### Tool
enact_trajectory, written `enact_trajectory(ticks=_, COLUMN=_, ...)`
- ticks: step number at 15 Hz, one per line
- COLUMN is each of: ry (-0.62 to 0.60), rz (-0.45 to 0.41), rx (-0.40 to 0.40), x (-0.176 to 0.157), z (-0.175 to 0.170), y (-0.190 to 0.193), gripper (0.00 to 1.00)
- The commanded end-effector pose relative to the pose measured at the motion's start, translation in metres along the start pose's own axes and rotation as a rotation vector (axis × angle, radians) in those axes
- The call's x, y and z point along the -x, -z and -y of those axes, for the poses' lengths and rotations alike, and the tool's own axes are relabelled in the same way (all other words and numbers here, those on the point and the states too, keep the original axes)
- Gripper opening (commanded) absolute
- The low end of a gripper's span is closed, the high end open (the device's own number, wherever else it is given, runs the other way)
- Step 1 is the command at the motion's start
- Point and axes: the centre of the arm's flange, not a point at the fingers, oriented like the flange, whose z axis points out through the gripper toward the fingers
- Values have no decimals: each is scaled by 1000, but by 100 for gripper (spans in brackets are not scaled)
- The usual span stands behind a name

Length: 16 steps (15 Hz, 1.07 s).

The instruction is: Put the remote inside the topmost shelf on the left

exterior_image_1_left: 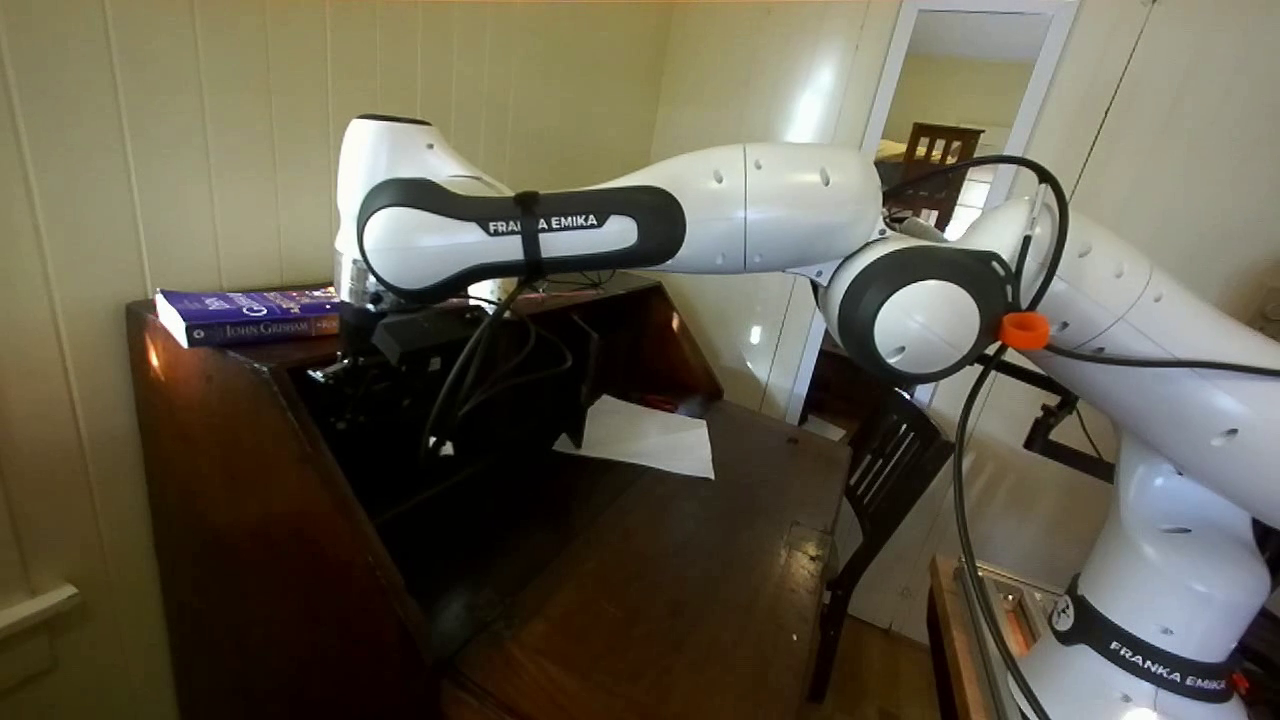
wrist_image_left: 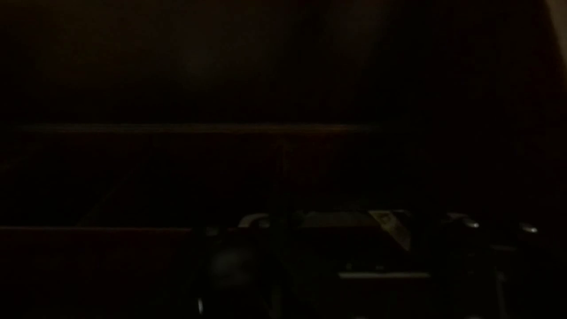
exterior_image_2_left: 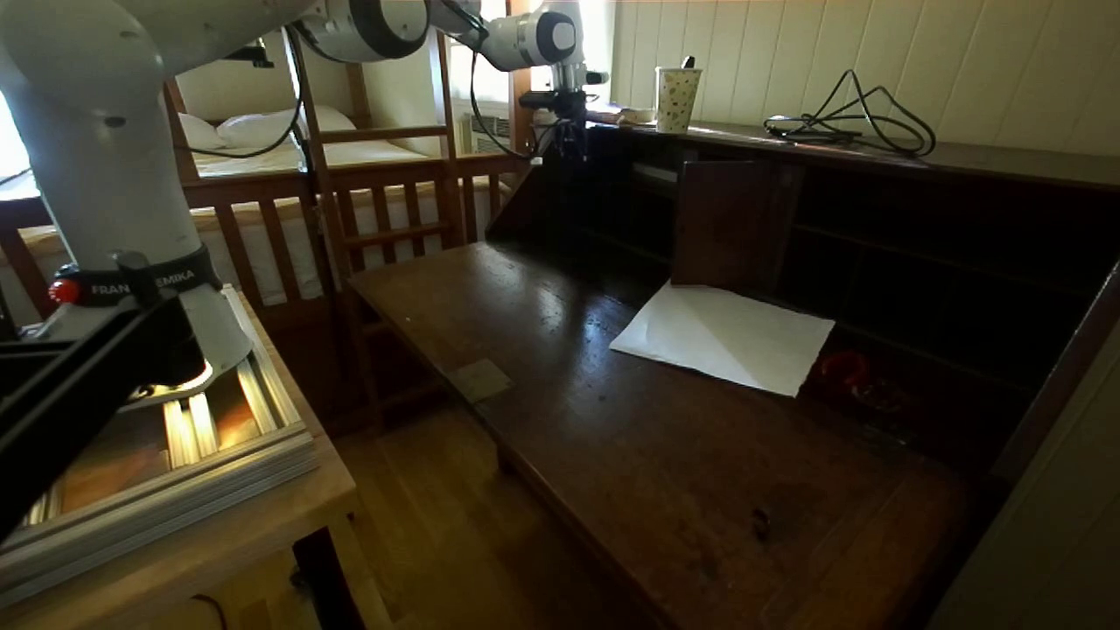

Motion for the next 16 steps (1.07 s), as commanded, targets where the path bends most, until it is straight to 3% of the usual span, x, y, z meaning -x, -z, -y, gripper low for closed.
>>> enact_trajectory(ticks=1, ry=29, rz=-46, rx=-15, x=-25, z=8, y=-2, gripper=36)
enact_trajectory(ticks=4, ry=32, rz=-48, rx=-19, x=-27, z=9, y=-7, gripper=36)
enact_trajectory(ticks=5, ry=26, rz=-38, rx=-25, x=-27, z=9, y=-8, gripper=51)
enact_trajectory(ticks=6, ry=24, rz=-37, rx=-23, x=-26, z=9, y=-8, gripper=86)
enact_trajectory(ticks=9, ry=27, rz=-40, rx=-25, x=-24, z=10, y=-4, gripper=99)
enact_trajectory(ticks=14, ry=-23, rz=-45, rx=-4, x=3, z=16, y=19, gripper=100)
enact_trajectory(ticks=16, ry=-88, rz=-21, rx=46, x=21, z=14, y=31, gripper=100)
